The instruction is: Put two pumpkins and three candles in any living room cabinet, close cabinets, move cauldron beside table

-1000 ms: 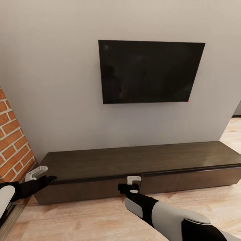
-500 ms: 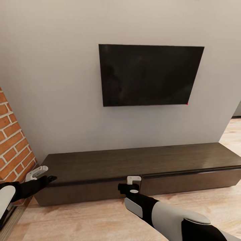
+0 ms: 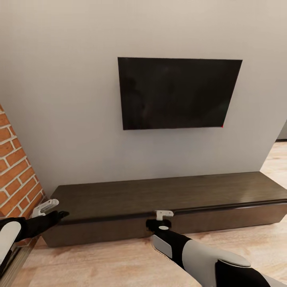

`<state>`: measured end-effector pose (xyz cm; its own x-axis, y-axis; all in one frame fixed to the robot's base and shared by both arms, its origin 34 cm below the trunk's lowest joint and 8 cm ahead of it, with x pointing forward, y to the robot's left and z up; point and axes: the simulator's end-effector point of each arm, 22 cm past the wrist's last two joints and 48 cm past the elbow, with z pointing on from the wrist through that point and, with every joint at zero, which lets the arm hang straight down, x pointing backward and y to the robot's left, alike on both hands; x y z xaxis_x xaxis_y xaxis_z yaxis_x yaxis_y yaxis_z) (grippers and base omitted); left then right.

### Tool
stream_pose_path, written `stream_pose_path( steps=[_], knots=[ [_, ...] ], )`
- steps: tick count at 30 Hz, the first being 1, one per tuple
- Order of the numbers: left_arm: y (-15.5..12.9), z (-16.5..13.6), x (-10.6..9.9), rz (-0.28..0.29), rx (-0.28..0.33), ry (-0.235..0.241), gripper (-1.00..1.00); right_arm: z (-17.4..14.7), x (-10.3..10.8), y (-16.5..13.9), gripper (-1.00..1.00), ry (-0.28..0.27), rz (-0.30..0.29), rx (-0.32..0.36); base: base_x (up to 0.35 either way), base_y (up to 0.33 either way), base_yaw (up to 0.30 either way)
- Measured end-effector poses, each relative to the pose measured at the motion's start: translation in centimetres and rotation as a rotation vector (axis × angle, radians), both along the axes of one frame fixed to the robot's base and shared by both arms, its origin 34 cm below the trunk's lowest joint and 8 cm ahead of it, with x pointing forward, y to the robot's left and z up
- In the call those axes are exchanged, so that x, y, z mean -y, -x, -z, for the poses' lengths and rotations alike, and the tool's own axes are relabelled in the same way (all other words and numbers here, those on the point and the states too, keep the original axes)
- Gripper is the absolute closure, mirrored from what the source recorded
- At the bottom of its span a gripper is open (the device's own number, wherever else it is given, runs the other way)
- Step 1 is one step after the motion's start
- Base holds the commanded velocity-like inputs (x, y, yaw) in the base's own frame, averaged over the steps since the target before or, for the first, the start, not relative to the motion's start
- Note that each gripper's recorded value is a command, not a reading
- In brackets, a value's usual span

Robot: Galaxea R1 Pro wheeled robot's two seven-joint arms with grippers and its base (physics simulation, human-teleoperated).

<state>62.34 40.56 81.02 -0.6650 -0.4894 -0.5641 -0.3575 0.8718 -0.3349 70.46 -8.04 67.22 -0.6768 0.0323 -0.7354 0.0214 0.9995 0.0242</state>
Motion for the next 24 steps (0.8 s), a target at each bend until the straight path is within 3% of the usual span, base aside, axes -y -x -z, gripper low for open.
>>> stream_pose_path(
  steps=[4,7,11,12,14,16,18,24],
  knots=[
    [1.8,4.1,-1.3,-0.042,-0.128,0.005,-1.00,1.0,3.4,0.6,-1.00,0.042,0.064,-0.061,0.000,0.000,0.000],
    [3.9,8.0,-1.7,-0.057,-0.268,-0.029,-1.00,1.5,6.6,1.0,-1.00,0.093,0.112,-0.095,0.000,0.000,0.000],
    [10.1,15.3,-2.3,-0.042,-0.526,-0.116,-1.00,1.7,9.7,1.5,-1.00,0.144,0.157,-0.119,0.000,0.000,0.000],
    [11.0,16.1,-2.6,-0.044,-0.555,-0.134,-1.00,1.5,9.8,1.6,-1.00,0.148,0.160,-0.120,0.000,0.000,0.000],
    [14.0,18.8,-4.4,-0.070,-0.627,-0.227,-1.00,1.3,10.2,1.7,-1.00,0.154,0.167,-0.124,0.000,0.000,0.000],
    [16.4,20.9,-6.5,-0.099,-0.652,-0.330,-1.00,1.1,10.4,1.8,-1.00,0.157,0.171,-0.126,0.000,0.000,0.000],
    [18.5,22.8,-7.7,-0.095,-0.656,-0.388,-1.00,1.8,10.5,3.0,-1.00,0.153,0.178,-0.146,0.000,0.000,0.000],
    [24.8,26.8,-8.9,0.002,-0.642,-0.436,-1.00,6.2,11.3,10.2,-1.00,0.146,0.200,-0.228,0.000,0.000,0.000]
  ],
)
